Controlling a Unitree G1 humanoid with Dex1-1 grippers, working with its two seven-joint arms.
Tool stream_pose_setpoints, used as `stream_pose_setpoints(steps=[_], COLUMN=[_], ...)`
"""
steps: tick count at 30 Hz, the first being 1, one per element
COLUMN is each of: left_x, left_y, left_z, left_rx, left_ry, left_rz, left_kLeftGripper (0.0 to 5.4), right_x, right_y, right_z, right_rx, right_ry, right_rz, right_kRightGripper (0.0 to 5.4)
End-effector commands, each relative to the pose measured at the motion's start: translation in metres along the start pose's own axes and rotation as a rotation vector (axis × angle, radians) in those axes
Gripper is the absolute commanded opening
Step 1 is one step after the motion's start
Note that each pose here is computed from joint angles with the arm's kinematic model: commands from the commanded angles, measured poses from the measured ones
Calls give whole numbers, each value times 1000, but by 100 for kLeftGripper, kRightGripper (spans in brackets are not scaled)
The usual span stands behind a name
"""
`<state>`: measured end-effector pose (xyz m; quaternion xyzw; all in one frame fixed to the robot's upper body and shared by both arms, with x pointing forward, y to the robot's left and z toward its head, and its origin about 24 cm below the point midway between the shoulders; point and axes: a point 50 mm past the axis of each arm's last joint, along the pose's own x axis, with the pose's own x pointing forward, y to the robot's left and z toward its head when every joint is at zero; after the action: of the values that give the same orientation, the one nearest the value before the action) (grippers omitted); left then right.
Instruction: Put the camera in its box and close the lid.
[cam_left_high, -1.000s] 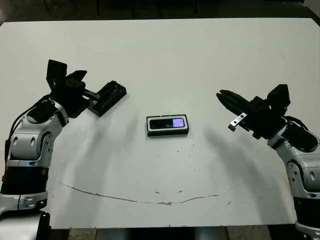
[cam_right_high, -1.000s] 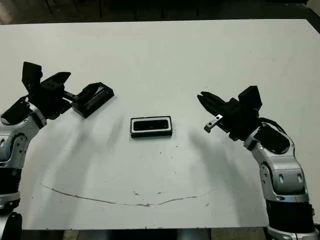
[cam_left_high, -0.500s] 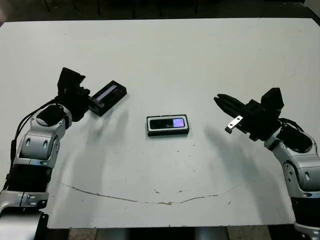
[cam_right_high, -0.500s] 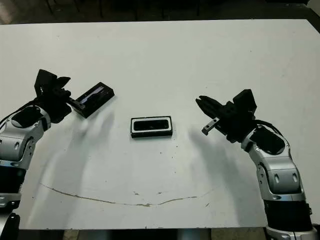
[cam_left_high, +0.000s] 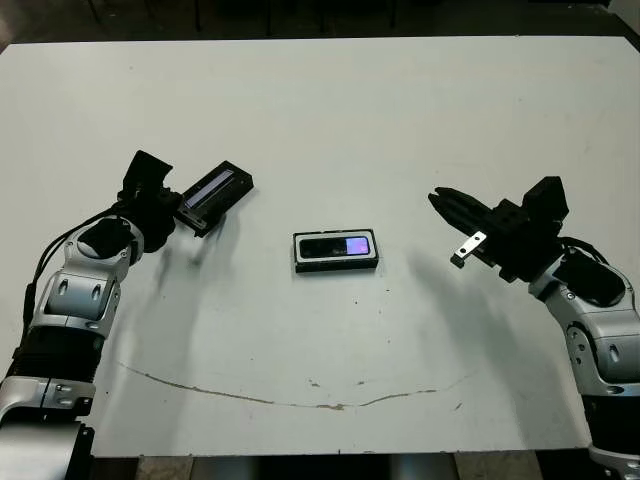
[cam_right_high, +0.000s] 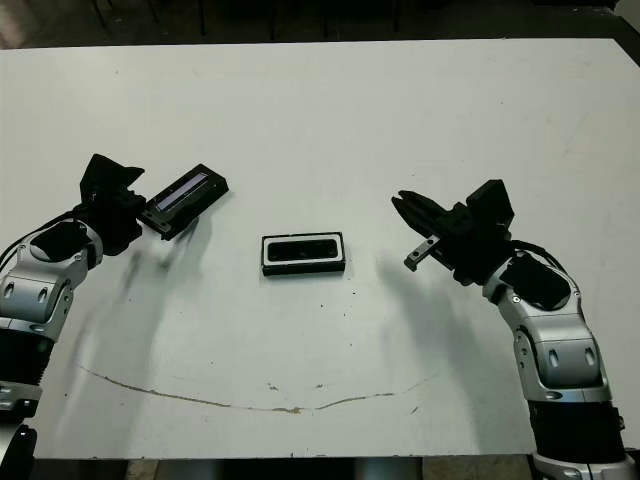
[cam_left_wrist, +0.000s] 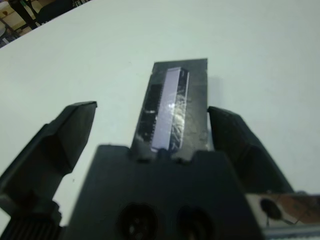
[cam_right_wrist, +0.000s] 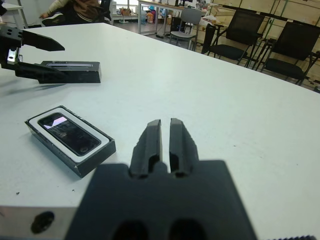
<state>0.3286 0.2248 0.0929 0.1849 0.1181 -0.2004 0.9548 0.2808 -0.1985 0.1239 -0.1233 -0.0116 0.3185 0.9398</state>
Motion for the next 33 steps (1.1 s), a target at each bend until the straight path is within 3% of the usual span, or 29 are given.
stream_pose_setpoints(steps=[1,14,19,28,33], left_x=[1,5,4,4,3], left_y=[-1,-9,-14,-16,-15], left_z=[-8,-23,-29,-31,-31], left_rx=[-21,-29,-104,-97,-49], left_ry=[36,67,46,86,122], left_rz=[-25,14,7,-58,-119], left_kLeftGripper=[539,531,461,297,289], right_x=[-5,-8,-7,-7,-7], right_y=[0,0,0,0,0], right_z=[-6,-5,-6,-5,-6], right_rx=[-1,5,10,12,10], right_ry=[48,49,45,50,41], right_rz=[-3,3,3,1,1], right_kRightGripper=[0,0,0,0,0])
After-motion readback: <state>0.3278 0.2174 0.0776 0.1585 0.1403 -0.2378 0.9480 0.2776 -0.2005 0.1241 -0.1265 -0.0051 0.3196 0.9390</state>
